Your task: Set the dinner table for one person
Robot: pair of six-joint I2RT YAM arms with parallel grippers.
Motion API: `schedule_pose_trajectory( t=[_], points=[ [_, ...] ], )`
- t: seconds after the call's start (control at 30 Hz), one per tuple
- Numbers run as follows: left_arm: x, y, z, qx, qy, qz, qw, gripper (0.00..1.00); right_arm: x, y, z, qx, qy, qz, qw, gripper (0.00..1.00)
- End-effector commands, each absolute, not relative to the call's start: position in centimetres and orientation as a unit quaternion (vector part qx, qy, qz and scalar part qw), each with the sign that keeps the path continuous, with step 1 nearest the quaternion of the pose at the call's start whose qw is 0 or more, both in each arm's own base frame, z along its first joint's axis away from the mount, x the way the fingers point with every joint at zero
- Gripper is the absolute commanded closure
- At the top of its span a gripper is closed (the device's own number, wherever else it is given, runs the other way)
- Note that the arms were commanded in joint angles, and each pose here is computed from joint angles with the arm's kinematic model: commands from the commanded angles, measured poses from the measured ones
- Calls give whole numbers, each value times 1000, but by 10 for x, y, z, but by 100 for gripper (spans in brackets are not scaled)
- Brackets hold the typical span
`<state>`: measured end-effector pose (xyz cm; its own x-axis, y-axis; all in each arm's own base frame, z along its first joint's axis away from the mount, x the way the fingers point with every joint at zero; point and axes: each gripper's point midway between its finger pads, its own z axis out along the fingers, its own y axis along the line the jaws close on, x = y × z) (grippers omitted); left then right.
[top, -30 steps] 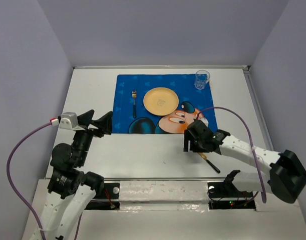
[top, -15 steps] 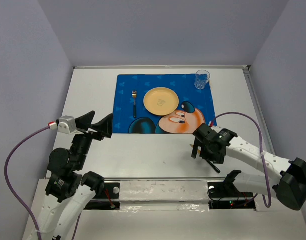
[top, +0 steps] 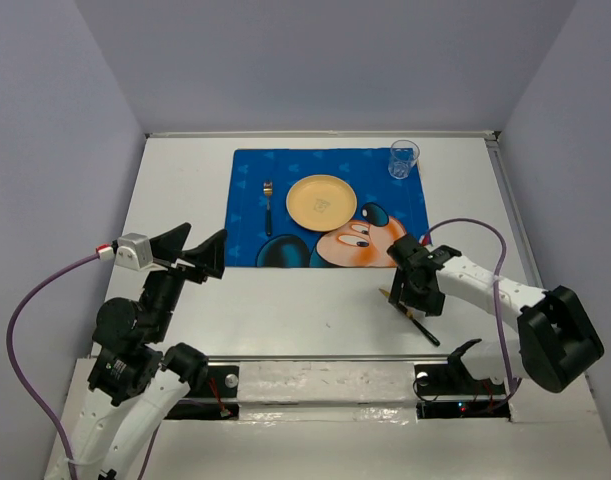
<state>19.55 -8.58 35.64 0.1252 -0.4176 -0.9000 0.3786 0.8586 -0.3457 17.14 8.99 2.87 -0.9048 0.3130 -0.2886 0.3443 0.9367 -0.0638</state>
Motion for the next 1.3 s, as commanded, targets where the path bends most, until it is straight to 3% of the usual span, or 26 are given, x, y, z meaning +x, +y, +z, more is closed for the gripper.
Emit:
schedule_pose_trajectory(
  t=[0.0, 0.17, 0.4, 0.5, 0.63, 0.83, 0.93, 0.97, 1.07, 1.27],
  points=[
    [194, -81, 366, -19, 590, -260, 764, 1, 178, 109, 12, 122, 985, -11, 122, 26],
    [196, -82, 365, -19, 594, -257, 762, 1, 174, 128, 10, 95, 990, 41, 101, 39],
    [200, -84, 361, -17, 600, -255, 758, 1, 177, 159, 14, 54, 987, 117, 97, 76],
    [202, -84, 360, -19, 603, -253, 757, 1, 180, 178, 11, 15, 988, 124, 94, 87],
    [205, -83, 358, -20, 606, -248, 756, 1, 190, 207, 15, -40, 985, 129, 109, 93],
    [210, -84, 355, -20, 612, -245, 752, 1, 200, 251, 20, -120, 976, 125, 132, 94],
    [212, -85, 353, -20, 616, -242, 749, 1, 199, 263, 23, -151, 971, 126, 137, 76],
    [213, -86, 352, -20, 617, -242, 748, 1, 199, 266, 24, -161, 969, 122, 141, 57],
    [215, -86, 351, -20, 619, -242, 747, 1, 197, 258, 26, -169, 970, 101, 143, 43],
    [218, -85, 349, -22, 622, -237, 746, 1, 168, 239, 21, -173, 974, 91, 113, 40]
  ],
)
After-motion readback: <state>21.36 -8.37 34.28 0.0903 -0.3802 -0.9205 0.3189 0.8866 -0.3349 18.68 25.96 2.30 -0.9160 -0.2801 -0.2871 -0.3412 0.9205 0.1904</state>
